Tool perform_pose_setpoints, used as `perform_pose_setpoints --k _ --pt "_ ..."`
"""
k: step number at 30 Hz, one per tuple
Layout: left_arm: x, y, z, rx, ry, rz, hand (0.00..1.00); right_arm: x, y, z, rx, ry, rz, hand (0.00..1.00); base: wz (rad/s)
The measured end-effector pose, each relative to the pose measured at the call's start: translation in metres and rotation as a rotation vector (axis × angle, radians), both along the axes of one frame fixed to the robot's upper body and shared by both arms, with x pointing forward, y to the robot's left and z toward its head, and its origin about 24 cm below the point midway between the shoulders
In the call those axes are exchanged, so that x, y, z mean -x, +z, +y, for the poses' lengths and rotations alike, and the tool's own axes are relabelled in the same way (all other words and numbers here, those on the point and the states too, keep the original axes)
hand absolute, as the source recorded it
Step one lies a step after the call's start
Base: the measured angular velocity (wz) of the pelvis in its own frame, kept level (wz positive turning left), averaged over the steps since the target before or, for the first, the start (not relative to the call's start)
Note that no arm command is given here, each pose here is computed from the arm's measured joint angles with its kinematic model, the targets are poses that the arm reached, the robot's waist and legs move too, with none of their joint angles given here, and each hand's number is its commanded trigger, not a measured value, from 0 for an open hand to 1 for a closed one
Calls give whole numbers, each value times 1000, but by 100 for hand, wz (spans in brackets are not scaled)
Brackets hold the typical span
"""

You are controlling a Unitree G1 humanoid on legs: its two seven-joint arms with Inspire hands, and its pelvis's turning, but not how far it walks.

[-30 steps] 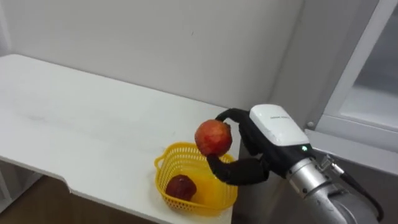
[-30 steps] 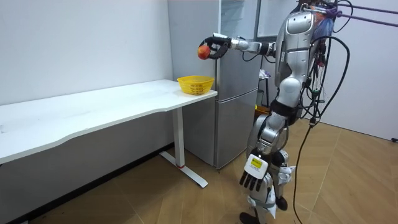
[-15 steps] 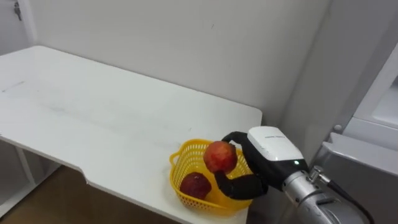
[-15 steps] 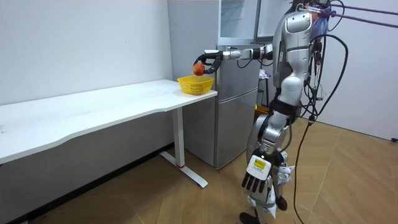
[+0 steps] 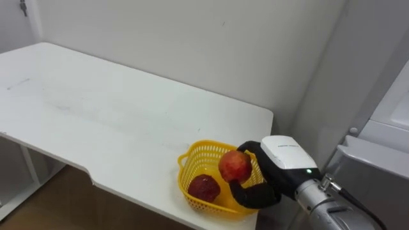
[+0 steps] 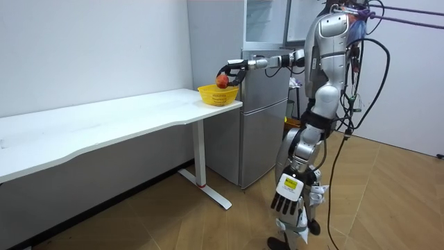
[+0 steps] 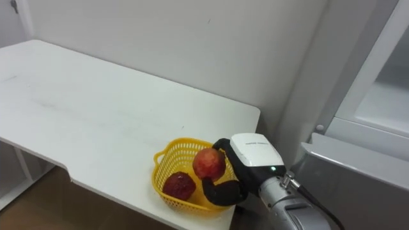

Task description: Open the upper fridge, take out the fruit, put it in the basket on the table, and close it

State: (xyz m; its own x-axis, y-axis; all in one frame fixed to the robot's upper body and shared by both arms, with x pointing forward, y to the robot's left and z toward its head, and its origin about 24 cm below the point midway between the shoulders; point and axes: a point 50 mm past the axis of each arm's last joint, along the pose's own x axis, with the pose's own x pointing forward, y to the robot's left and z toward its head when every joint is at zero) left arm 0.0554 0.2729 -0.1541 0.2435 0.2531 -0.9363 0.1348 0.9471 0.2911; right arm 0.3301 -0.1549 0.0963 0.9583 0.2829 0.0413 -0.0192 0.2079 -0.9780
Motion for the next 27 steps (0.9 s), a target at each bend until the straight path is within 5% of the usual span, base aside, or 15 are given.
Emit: perform_pose_setpoints --k 1,2,27 --pt "0 0 0 -1 -2 2 0 0 0 0 0 0 0 8 0" --pt "-1 0 0 -2 -5 3 0 0 0 0 0 0 0 0 0" --pt "0 0 -1 22 -12 13 0 -1 -1 -2 2 -19 4 0 0"
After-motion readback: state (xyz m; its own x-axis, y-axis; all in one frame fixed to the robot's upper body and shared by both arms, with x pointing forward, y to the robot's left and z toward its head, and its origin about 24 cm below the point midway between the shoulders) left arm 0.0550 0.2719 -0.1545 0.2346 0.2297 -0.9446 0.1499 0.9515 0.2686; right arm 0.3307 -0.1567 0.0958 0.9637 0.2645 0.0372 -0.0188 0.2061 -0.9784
